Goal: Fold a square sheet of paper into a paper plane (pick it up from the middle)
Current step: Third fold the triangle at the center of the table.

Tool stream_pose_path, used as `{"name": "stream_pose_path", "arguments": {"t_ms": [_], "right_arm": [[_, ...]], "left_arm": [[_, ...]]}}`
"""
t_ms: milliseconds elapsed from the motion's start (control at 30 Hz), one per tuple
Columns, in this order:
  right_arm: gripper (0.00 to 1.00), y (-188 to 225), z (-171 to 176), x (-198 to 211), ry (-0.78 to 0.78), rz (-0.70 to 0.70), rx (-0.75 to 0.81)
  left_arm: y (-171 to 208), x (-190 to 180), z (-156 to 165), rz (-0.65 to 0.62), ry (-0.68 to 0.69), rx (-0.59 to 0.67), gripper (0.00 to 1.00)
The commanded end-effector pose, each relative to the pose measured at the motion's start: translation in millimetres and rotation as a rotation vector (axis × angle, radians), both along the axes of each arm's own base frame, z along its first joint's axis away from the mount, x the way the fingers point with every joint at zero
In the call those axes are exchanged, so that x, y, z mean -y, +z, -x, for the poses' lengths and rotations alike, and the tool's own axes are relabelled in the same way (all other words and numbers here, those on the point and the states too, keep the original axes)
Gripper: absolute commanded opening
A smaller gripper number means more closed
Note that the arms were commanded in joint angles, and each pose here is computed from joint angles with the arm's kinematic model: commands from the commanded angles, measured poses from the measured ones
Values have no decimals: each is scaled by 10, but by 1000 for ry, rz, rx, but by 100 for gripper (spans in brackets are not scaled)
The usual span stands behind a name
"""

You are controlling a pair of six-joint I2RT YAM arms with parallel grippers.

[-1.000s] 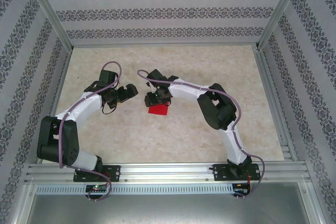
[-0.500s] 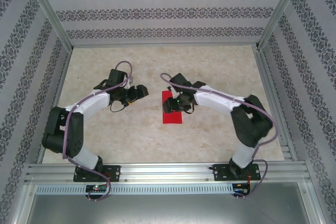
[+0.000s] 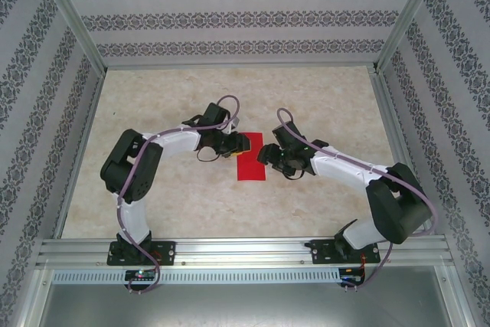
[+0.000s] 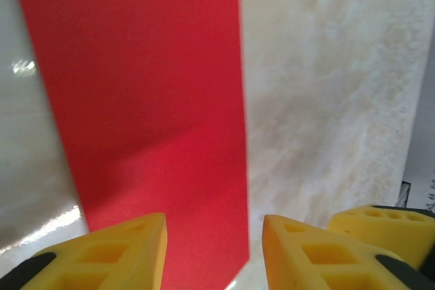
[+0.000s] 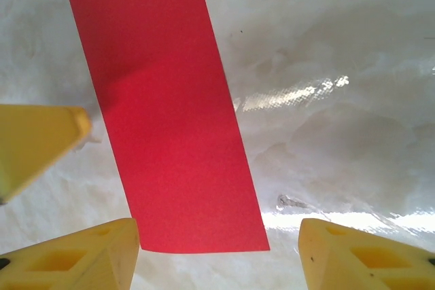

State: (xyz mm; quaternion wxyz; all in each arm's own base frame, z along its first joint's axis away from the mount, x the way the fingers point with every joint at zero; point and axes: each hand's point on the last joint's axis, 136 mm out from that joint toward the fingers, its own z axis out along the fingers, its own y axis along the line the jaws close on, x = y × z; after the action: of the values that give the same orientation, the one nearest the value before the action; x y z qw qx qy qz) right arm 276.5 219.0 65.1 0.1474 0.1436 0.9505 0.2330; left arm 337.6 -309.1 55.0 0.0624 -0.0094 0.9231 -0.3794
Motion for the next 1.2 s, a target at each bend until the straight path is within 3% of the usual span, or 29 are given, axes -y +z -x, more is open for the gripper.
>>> {"name": "stream_pose_path", "arguments": {"t_ms": [0, 467, 733, 1167], "right_arm": [[61, -22, -83, -138, -19, -72, 3], [56, -232, -8, -202, 16, -33, -90], [56, -328, 106, -312, 79, -27, -141], [58, -378, 281, -179, 76, 22, -164]], "left_arm": [[-3, 116, -45, 8, -17, -1, 41], [-458, -139, 32, -140, 62, -81, 40], [-641, -226, 102, -156, 100, -152, 39], [-712, -303, 139, -185, 114, -168, 39]]}}
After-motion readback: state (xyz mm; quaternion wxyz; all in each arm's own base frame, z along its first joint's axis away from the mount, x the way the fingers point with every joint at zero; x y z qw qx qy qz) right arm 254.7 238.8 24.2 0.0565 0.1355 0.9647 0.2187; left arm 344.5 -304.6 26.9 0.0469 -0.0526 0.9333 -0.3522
